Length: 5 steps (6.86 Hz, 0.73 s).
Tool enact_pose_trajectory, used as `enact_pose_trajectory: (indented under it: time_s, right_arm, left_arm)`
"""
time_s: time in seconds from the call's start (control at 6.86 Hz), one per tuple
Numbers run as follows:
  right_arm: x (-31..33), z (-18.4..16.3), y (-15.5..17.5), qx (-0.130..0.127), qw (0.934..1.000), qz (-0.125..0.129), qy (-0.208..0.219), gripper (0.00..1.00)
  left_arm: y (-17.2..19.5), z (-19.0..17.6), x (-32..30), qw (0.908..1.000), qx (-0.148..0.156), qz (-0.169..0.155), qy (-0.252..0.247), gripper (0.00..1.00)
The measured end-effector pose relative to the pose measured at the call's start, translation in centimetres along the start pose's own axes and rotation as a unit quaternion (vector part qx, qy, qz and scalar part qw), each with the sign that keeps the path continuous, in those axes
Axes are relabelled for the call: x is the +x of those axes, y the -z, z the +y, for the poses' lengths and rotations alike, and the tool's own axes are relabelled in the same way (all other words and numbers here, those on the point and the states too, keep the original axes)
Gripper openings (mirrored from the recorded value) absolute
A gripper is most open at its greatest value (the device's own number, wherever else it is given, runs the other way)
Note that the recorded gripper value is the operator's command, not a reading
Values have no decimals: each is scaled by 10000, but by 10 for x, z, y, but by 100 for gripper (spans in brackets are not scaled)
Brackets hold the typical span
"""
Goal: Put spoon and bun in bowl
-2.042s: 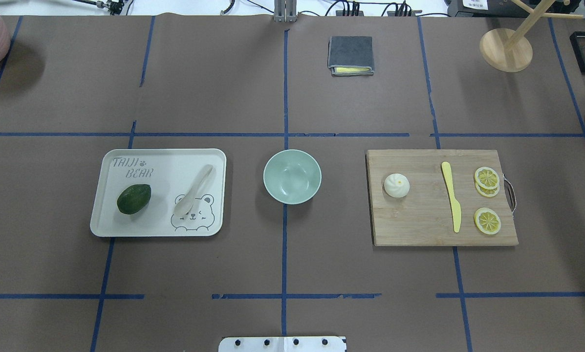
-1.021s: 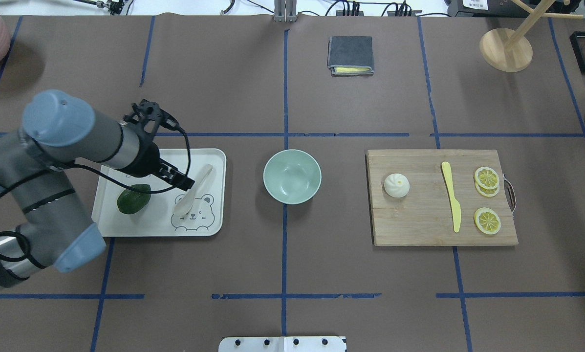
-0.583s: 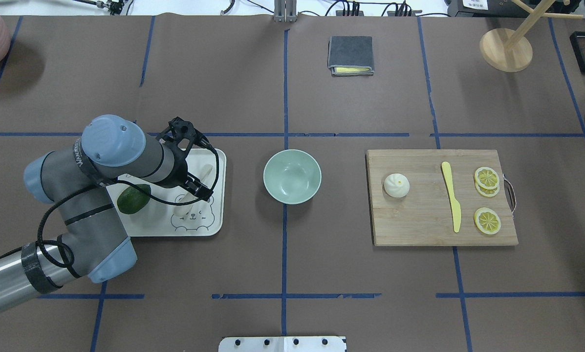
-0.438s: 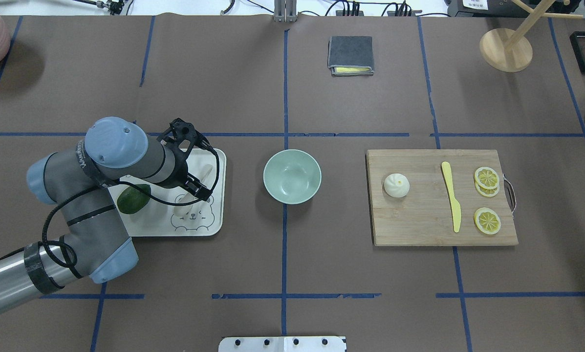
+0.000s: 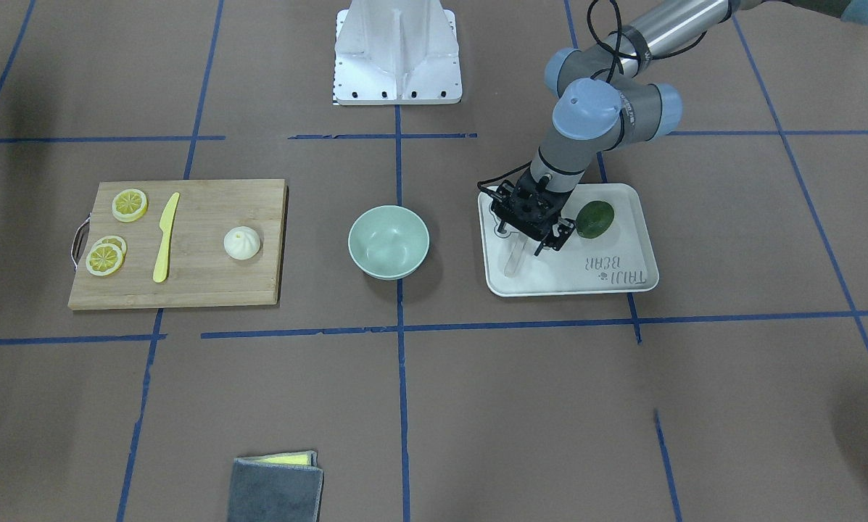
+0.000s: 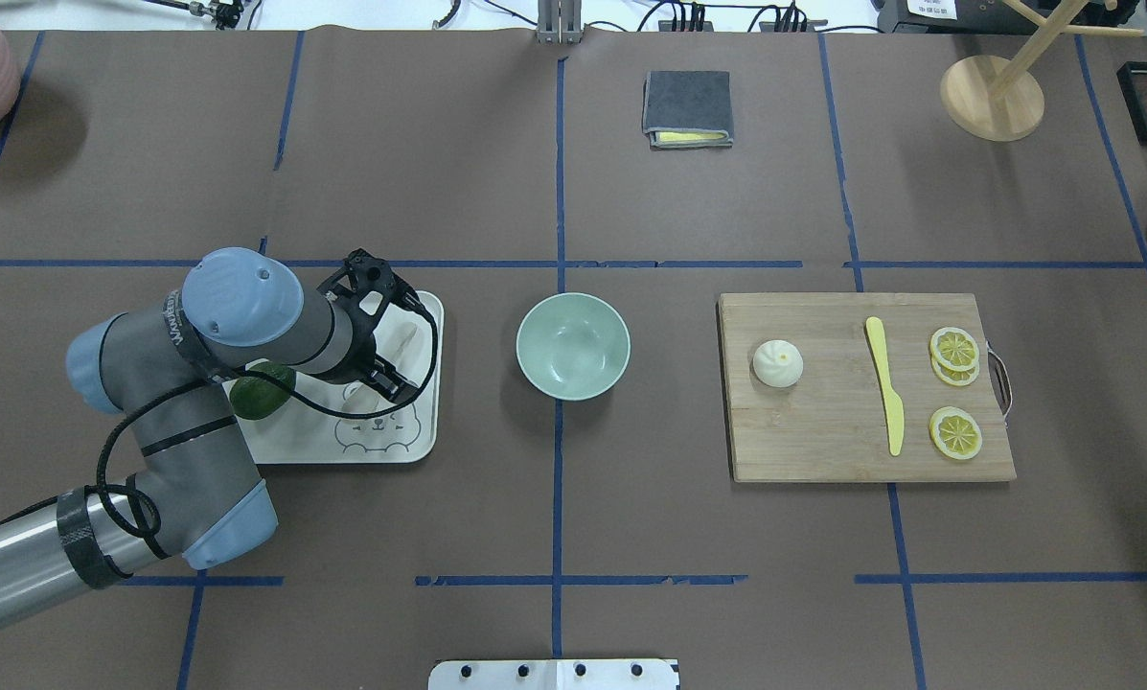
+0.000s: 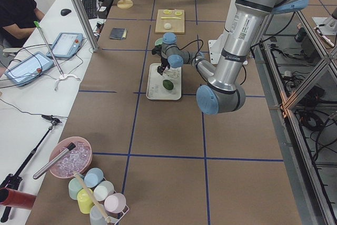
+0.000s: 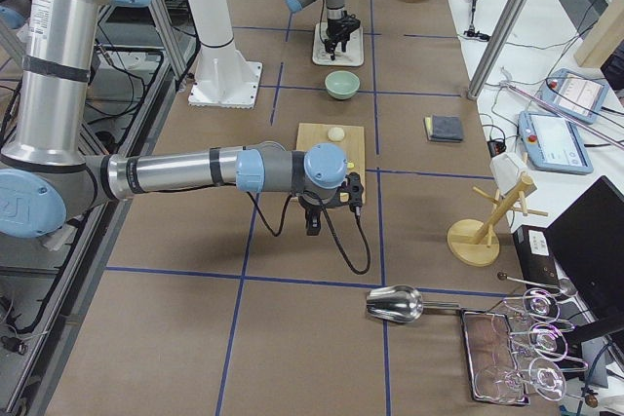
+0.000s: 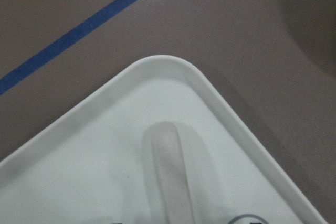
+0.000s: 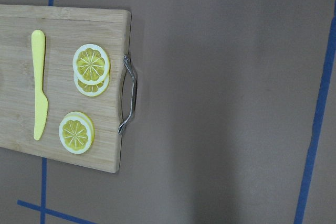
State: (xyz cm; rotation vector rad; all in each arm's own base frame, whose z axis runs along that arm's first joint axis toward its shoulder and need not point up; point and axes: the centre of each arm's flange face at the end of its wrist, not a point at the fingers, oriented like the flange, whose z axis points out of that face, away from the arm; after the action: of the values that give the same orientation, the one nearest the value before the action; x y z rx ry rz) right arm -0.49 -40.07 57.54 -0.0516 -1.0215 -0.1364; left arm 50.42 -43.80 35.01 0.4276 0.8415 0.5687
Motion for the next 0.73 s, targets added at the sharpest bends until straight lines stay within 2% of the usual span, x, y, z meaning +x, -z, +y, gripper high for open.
enact_pose_trajectory:
  time_s: [0.44,0.73]
  right_arm:
    - [0,0,0,-4,10000,0,-15,100]
    - [-14,-2,1,3,10000,-12,-69,100]
  left_arm:
    - [6,-2,4,10000,26,58,34,0]
    - [25,-14,13,9996,212,146,69,0]
